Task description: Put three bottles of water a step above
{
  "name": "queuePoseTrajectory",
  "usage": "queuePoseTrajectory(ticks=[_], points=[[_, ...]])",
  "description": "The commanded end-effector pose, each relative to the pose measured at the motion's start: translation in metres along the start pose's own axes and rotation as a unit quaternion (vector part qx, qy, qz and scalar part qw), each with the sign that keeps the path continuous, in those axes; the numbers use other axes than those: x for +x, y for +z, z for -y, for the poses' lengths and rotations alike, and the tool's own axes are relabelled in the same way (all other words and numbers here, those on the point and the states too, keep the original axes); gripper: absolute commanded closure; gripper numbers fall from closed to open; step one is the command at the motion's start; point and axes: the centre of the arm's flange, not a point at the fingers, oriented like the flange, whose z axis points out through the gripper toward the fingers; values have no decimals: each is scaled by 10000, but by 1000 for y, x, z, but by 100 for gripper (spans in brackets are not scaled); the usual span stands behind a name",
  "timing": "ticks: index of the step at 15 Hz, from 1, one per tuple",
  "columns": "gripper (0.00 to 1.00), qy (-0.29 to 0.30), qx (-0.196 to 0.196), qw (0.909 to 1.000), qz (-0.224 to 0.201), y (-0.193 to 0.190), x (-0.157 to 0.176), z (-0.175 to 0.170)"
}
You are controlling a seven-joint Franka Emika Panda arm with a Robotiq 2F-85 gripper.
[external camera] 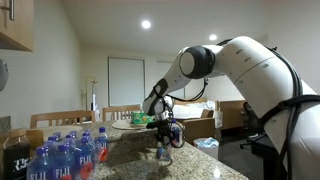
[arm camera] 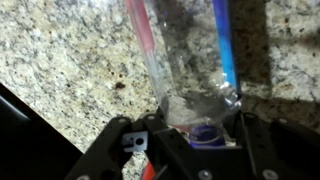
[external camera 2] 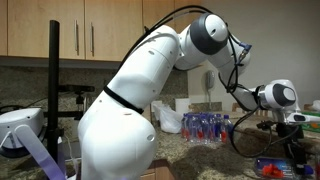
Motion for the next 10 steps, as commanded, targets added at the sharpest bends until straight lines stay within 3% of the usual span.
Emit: queuePoseTrajectory(ticks=[1, 7, 10], points=[[71, -107, -95, 9999, 24, -6, -2, -9], [72, -184, 79, 9997, -111, -31, -20, -32], [72, -310, 173, 9990, -280, -56, -45, -39]])
